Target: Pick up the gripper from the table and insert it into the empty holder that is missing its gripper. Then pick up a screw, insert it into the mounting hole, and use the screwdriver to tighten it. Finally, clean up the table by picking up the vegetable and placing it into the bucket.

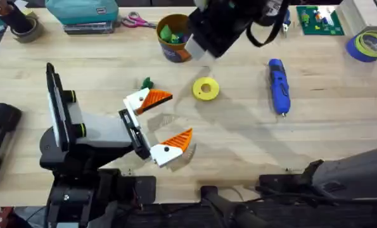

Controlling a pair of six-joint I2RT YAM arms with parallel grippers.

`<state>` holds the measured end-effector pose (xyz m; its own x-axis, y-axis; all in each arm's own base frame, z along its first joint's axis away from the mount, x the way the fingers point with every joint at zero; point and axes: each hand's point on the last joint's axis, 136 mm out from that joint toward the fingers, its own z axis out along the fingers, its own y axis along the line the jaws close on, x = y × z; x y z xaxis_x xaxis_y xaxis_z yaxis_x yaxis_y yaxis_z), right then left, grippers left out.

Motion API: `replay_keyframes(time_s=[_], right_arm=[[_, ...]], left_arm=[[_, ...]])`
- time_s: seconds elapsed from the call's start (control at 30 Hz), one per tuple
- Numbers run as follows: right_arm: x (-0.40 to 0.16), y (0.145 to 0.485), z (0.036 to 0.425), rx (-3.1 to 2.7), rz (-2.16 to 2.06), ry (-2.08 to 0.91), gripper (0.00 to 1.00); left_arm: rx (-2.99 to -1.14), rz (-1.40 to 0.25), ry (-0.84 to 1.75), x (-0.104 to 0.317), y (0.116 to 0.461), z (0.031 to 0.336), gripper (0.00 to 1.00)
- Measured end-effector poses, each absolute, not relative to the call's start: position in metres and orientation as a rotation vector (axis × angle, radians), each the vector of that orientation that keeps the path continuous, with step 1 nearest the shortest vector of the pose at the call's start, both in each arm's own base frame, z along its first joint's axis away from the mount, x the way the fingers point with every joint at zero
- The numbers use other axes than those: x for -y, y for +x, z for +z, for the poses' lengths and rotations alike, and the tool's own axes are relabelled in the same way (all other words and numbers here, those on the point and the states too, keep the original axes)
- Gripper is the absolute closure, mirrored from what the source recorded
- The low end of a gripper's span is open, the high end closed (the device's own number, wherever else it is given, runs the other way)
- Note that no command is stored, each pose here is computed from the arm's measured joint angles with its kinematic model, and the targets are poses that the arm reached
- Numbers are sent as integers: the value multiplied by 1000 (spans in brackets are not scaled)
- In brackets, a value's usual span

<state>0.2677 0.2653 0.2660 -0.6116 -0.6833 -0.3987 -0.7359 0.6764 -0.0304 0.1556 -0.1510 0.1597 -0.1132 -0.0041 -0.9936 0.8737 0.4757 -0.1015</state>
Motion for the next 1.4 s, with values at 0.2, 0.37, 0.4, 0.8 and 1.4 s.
replay_keyframes(time_s=[0.2, 0.37, 0.4, 0.8, 1.4], right_arm=[[-280, 254, 272, -2461, 210, -1189, 995], [-288, 245, 283, -2404, 222, -1256, 995], [-290, 243, 286, -2392, 224, -1265, 995], [-332, 246, 299, -2274, 254, -1365, 995], [-377, 203, 286, -2107, 291, -1673, 995]], left_arm=[[-1501, -899, 796, 151, 156, 160, 15], [-1501, -899, 796, 151, 156, 160, 15], [-1501, -898, 796, 151, 156, 160, 15], [-1501, -899, 796, 151, 156, 160, 15], [-1501, -898, 796, 151, 156, 160, 15]])
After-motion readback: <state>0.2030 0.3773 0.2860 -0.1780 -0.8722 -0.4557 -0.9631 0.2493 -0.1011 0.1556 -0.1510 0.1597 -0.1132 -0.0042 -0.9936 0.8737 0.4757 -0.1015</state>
